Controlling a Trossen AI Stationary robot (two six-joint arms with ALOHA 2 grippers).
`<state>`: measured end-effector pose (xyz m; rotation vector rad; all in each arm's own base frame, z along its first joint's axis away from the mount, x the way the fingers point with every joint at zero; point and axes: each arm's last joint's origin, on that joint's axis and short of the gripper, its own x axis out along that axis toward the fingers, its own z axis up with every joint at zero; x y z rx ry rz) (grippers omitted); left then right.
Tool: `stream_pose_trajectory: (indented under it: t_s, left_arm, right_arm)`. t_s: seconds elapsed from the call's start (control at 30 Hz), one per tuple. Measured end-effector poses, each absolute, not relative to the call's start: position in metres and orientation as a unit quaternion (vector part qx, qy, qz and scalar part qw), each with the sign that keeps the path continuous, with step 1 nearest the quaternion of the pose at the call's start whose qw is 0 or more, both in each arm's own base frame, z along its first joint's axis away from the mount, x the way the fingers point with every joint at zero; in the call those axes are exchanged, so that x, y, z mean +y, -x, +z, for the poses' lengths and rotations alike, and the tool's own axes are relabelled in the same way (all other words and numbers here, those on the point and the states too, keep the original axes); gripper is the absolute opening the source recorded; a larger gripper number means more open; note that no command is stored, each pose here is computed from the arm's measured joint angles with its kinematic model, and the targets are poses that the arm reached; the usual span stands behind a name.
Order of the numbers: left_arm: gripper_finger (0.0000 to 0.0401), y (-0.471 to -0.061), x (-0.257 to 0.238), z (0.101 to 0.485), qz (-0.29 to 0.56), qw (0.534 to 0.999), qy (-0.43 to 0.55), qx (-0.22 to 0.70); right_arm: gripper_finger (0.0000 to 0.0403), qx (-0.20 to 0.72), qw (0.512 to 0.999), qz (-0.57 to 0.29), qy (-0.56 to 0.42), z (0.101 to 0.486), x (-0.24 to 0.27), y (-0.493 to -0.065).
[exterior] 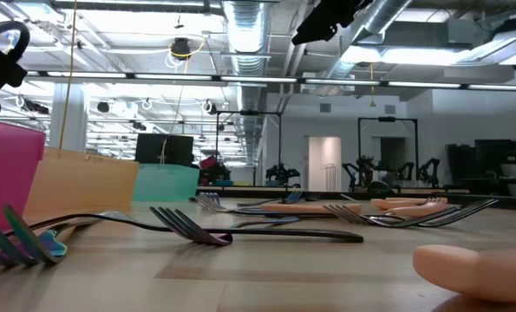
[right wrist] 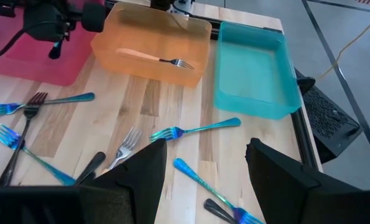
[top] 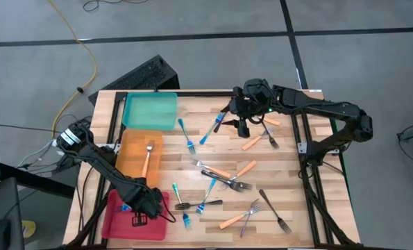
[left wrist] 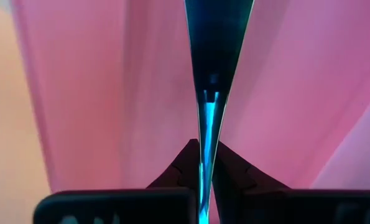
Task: Sort silverware by color (type)
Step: Put the blue fork into the pink bin
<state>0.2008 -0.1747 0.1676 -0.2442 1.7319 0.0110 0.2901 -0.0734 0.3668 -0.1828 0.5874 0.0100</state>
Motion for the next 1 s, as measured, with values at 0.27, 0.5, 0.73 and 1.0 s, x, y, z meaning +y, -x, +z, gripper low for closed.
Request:
stream_pose_trajectory:
  t_s: [0.27, 0.5, 0.73, 1.0]
  left_arm:
    - [0.0003, -0.201, -0.174, 0.168, 0.006, 0.649, 0.099, 0.754]
    - [0.0003, -0.203, -0.177, 0.157, 0.012, 0.636, 0.089, 0.767]
    - [0.0003, -0.206, -0.178, 0.147, 0.004, 0.616, 0.060, 0.786]
    - [0.0005, -0.210, -0.179, 0.148, 0.003, 0.631, 0.062, 0.773]
  right_arm:
    - [0.0240, 0.289, 0.953, 0.005, 0.090, 0.367, -0.073, -0.290]
    - [0.0240, 0.290, 0.953, 0.006, 0.090, 0.366, -0.073, -0.290]
    - [0.0240, 0.290, 0.953, 0.006, 0.090, 0.366, -0.073, -0.290]
    - [0.0240, 0.289, 0.953, 0.007, 0.090, 0.366, -0.073, -0.290]
